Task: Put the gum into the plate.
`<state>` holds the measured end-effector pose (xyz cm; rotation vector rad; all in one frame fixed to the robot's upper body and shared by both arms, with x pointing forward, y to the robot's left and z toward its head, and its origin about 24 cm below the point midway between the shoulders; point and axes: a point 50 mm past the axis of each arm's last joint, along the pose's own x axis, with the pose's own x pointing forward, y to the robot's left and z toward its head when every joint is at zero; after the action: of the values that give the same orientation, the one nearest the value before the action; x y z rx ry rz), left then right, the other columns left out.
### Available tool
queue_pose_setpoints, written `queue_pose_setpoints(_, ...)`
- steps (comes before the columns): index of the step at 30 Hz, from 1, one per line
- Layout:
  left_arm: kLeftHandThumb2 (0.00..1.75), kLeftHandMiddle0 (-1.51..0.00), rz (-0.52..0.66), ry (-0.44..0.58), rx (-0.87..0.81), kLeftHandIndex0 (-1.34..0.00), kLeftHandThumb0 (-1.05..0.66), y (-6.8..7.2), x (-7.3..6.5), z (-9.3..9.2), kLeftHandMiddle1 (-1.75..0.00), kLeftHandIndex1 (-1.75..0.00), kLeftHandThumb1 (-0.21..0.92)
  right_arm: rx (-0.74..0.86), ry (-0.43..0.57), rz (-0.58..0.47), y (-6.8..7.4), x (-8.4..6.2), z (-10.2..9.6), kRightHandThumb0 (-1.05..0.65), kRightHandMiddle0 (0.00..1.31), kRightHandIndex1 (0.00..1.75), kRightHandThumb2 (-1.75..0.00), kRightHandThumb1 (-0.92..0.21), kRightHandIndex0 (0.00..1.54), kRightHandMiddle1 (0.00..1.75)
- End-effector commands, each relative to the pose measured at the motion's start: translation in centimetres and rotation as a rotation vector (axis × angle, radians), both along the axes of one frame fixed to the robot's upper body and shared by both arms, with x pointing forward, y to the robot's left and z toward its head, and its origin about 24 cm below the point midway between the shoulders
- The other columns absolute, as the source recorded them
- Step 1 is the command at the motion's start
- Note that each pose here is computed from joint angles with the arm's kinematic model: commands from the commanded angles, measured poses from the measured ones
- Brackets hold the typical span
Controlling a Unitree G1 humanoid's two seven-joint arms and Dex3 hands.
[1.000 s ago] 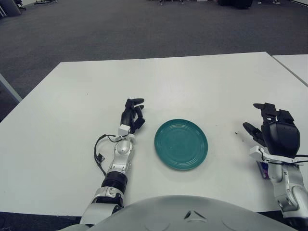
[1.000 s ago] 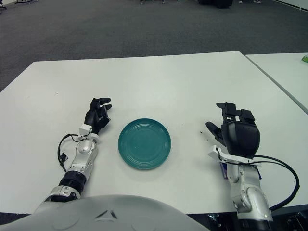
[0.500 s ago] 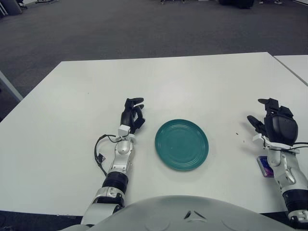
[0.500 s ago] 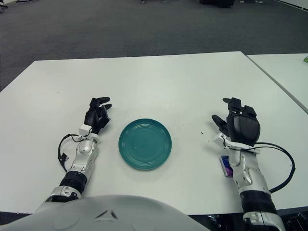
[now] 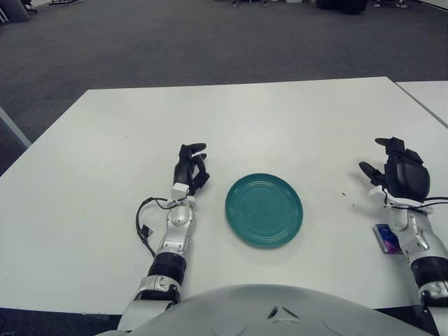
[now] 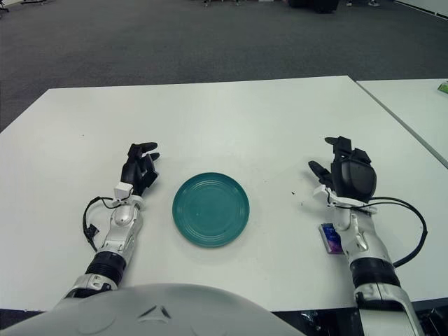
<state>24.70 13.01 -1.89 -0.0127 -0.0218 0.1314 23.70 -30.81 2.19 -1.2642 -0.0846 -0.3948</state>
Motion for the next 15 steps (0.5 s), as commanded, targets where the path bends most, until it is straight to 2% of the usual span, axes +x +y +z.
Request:
queue_pose_setpoints(1, 0.95, -0.27, 0.016, 0.105, 0.030, -0.23, -0.68, 0.6, -1.5, -1.9, -1.10, -1.23, 0.92, 0.050, 0.106, -0.020, 0.7, -1.4, -3.4, -0.71, 0.00, 0.62, -0.44, -0.92, 0.40, 0.98)
queue_pose_setpoints(5, 0.95, -0.28, 0.016, 0.098, 0.039, -0.24, -0.68, 0.5, -1.7, -1.7, -1.11, -1.24, 0.92, 0.056, 0.144, -0.032, 0.8, -1.5, -4.9, -0.71, 0.00, 0.62, -0.44, -0.92, 0.41, 0.99)
queue_pose_setpoints(15, 0.96, -0.27, 0.029, 0.104, 0.072, -0.27, -0.70, 1.0, -2.1, -1.5, -1.13, -1.25, 0.92, 0.054, 0.194, -0.011, 1.8, -1.8, -6.5, -0.72, 0.00, 0.60, -0.46, -0.92, 0.41, 0.95)
